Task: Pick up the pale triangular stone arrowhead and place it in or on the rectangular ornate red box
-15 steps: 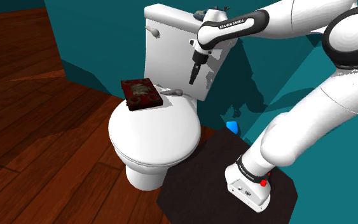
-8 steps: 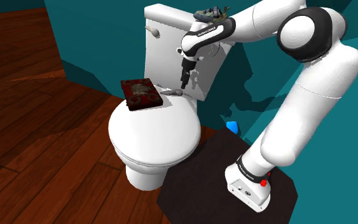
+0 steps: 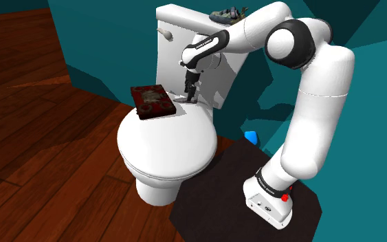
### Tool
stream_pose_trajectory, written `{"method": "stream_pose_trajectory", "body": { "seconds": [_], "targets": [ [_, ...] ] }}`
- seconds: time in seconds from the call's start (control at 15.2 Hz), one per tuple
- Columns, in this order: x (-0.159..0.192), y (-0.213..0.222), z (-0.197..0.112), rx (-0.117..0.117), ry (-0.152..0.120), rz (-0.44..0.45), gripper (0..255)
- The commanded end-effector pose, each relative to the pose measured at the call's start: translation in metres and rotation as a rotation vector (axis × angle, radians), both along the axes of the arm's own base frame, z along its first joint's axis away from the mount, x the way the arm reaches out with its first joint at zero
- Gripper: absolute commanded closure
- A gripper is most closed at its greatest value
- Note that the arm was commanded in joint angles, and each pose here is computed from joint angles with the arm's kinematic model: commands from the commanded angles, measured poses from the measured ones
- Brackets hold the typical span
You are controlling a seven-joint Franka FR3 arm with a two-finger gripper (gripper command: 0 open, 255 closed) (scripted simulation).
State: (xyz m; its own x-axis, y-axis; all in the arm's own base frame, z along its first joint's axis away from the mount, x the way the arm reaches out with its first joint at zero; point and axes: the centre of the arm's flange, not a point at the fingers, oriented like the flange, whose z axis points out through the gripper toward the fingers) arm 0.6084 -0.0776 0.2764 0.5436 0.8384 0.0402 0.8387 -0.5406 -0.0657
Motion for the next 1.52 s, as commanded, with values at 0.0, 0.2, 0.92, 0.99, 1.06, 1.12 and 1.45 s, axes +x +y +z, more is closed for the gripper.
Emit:
{"method": "stream_pose_trajectory", "body": {
  "seconds": [0.0,0.2,0.92,0.99,1.06,1.12,1.45],
  "targets": [
    [0.000,0.000,-0.010,0.000,0.000,0.004,0],
    [0.000,0.002,-0.029,0.000,0.000,0.004,0],
    [0.000,0.001,-0.029,0.000,0.000,0.004,255],
    [0.000,0.001,-0.029,0.000,0.000,0.004,255],
    [0.000,0.002,-0.029,0.000,0.000,0.004,255],
    [0.000,0.002,-0.029,0.000,0.000,0.004,255],
    [0.000,0.002,-0.024,0.000,0.000,0.004,255]
  ]
}}
